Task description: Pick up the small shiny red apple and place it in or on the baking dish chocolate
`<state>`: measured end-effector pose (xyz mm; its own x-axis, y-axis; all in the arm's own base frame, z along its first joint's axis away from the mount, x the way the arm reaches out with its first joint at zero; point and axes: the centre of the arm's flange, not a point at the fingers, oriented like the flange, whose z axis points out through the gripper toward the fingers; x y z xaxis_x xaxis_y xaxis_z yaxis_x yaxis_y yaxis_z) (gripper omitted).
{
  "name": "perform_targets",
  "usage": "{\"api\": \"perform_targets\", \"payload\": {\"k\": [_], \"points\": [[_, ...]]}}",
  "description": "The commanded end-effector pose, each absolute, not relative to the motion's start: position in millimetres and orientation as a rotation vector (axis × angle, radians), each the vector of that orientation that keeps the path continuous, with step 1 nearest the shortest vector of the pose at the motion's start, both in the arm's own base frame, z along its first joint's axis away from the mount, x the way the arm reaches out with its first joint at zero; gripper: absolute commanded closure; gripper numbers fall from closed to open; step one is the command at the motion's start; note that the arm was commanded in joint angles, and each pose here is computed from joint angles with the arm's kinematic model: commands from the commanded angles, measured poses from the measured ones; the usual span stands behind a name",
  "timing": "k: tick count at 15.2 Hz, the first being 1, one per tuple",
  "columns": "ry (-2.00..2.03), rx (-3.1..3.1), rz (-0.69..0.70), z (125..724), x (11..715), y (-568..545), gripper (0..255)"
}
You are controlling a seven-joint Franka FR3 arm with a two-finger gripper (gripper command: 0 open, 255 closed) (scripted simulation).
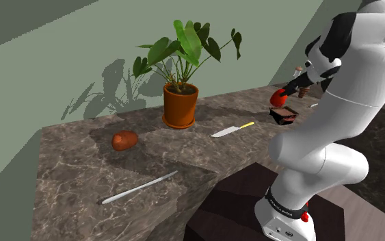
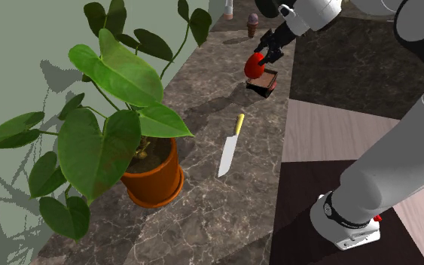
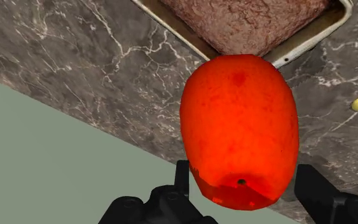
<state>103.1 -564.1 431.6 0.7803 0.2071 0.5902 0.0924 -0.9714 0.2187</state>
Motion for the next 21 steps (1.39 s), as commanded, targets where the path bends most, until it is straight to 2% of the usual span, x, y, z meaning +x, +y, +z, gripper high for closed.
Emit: {"api": "perform_targets", "payload": {"k": [1,7,21], "points": [[0.239,2.795,0.958,430.7,77.3,-573.5,255],[0.239,2.795,0.958,431.6,8.6,-613.0,255],[0.239,2.795,0.958,363.0,6.5,-614.2,255]]}}
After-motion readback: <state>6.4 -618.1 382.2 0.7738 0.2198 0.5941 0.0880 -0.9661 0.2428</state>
